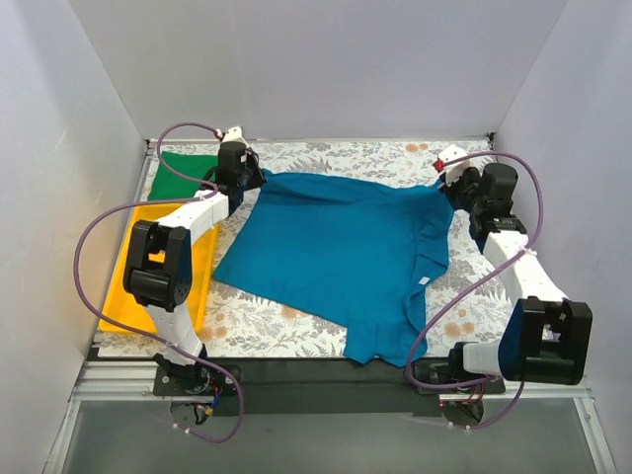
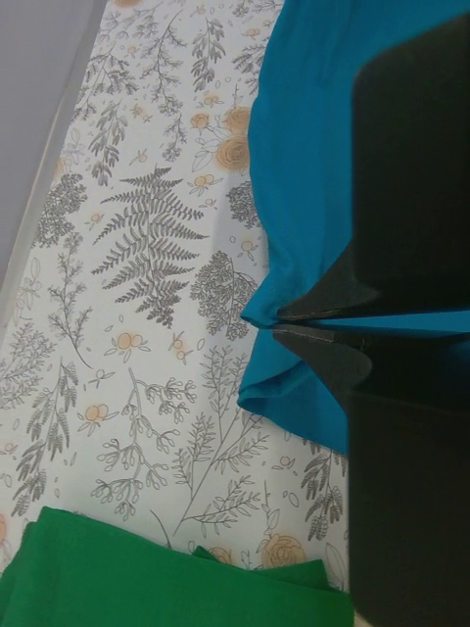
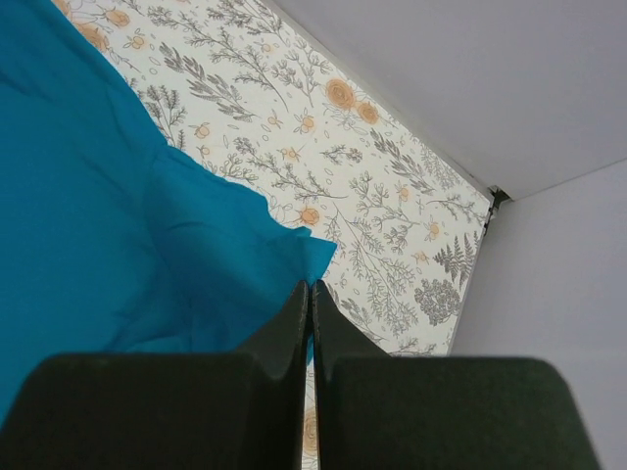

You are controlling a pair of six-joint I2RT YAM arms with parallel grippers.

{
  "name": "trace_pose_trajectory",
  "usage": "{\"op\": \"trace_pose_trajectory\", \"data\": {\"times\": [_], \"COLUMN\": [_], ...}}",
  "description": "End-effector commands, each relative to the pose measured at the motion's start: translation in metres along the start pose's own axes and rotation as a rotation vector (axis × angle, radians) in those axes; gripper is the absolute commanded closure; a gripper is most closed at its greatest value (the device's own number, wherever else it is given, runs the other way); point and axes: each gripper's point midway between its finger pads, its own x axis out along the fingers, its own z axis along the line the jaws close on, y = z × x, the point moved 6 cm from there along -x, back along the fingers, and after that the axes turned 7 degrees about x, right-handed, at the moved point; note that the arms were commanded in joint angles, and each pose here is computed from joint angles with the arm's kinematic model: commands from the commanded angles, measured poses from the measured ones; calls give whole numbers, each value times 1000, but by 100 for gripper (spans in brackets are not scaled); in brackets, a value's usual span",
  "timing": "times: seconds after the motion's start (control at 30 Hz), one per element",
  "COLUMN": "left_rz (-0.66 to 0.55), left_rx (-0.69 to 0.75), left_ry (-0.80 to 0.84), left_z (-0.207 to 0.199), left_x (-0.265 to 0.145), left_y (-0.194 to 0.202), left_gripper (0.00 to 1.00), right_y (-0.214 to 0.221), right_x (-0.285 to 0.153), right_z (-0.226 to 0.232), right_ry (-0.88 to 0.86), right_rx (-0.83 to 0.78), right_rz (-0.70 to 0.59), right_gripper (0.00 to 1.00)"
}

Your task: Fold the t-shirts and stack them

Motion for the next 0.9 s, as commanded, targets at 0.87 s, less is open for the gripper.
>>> {"op": "trace_pose_trajectory", "data": {"times": [0.87], "left_rz": [-887], "left_rx": [-122], "left_ry": [320], "left_z": [-50], "left_x": [-346], "left_y": [-222], "left_gripper": [100], "right_y": [-337], "right_x": [-289], "right_z": [31], "right_ry": [-319], "right_rx": [-141], "right_rz": [-814], "right_gripper": [99]}}
